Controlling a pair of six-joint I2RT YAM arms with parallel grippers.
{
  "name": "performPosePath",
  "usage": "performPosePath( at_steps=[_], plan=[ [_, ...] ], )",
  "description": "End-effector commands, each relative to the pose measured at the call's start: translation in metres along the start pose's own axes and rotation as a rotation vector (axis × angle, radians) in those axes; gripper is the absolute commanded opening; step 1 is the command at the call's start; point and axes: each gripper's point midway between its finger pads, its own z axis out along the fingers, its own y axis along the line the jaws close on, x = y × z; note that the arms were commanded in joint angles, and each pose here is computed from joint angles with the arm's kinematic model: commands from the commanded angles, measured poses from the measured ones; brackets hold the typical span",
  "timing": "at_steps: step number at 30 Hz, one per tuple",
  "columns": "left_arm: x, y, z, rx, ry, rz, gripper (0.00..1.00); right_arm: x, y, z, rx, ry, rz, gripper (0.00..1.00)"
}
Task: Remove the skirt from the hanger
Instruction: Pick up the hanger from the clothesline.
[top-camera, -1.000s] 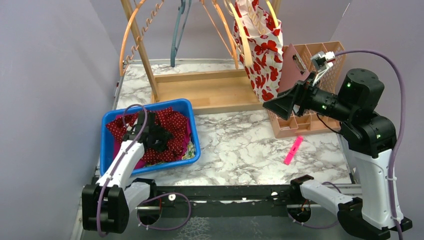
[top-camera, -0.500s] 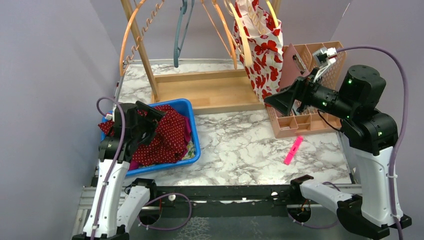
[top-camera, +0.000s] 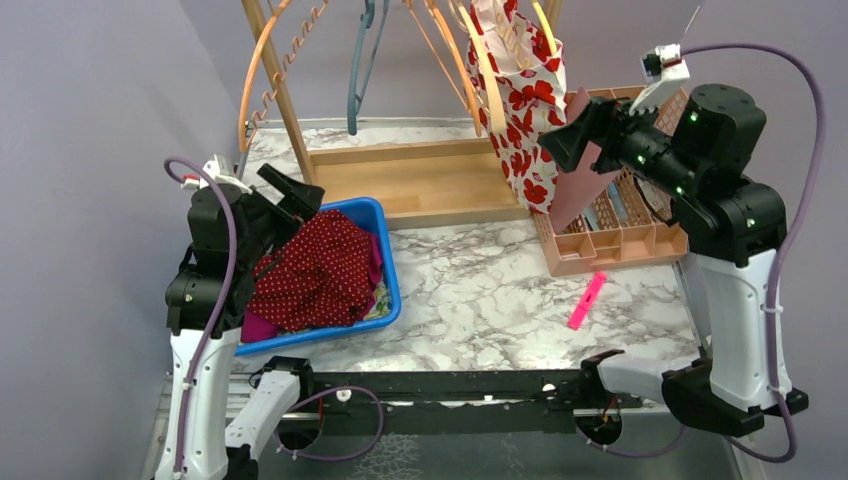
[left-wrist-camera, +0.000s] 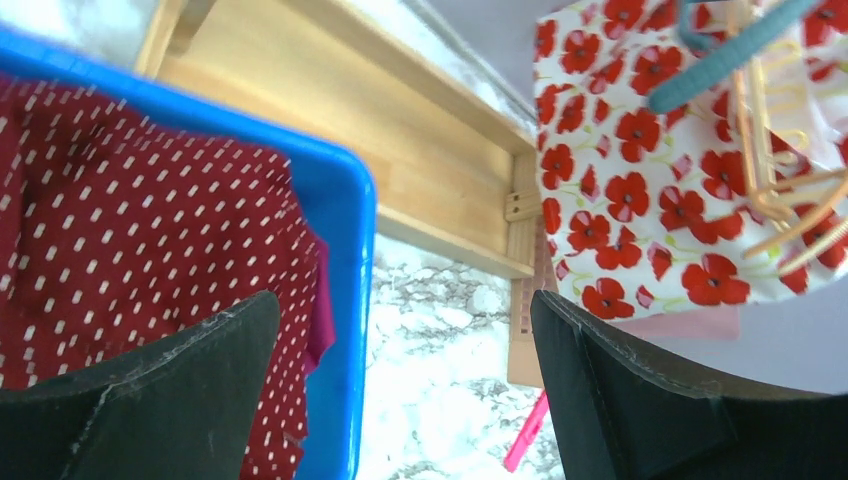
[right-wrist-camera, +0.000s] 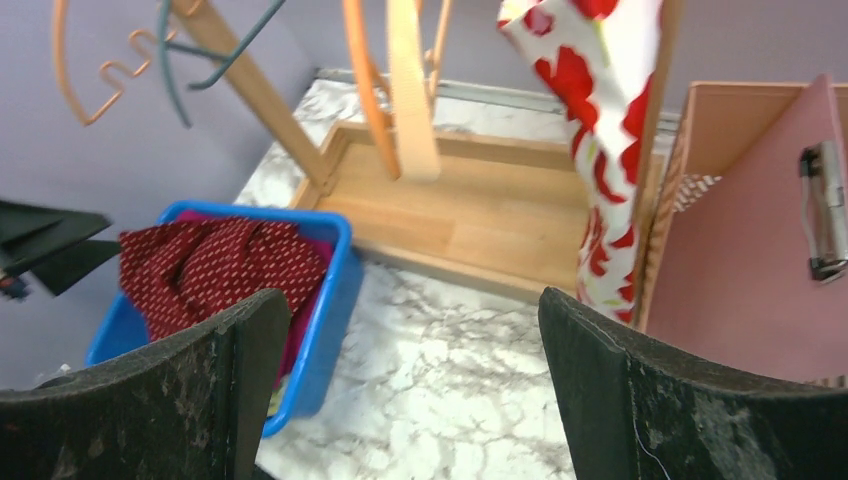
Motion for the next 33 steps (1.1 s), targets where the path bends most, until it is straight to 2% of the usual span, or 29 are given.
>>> performPosePath(
  at_steps=[1,6,10,14,20,26,33],
  plan=[
    [-0.029,-0.055,-0.011,0.243,-0.079,0.252,0.99,-0.026,-0.036,0.025,0.175,-0.063,-0.037,1.0],
    [-0.04,-0.085,-0.021,0.357,-0.1,0.37,0.99,-0.038,-0.054,0.057,0.233,-0.079,-0.069,0.99],
    [-0.038,-0.101,-0.026,0.435,-0.078,0.416,0.99,-0.045,-0.065,0.081,0.26,-0.089,-0.082,0.89],
    [-0.035,-0.11,-0.025,0.485,-0.053,0.429,0.99,-0.043,-0.073,0.103,0.268,-0.078,-0.107,0.84],
    [-0.028,-0.117,-0.02,0.532,-0.014,0.459,0.99,-0.047,-0.086,0.122,0.297,-0.072,-0.13,0.83],
    [-0.027,-0.12,-0.016,0.553,0.001,0.505,0.99,-0.056,-0.103,0.12,0.367,-0.087,-0.179,0.84],
    [-0.024,-0.124,-0.008,0.576,0.037,0.532,0.99,-0.055,-0.111,0.134,0.351,-0.08,-0.165,0.84]
  ],
)
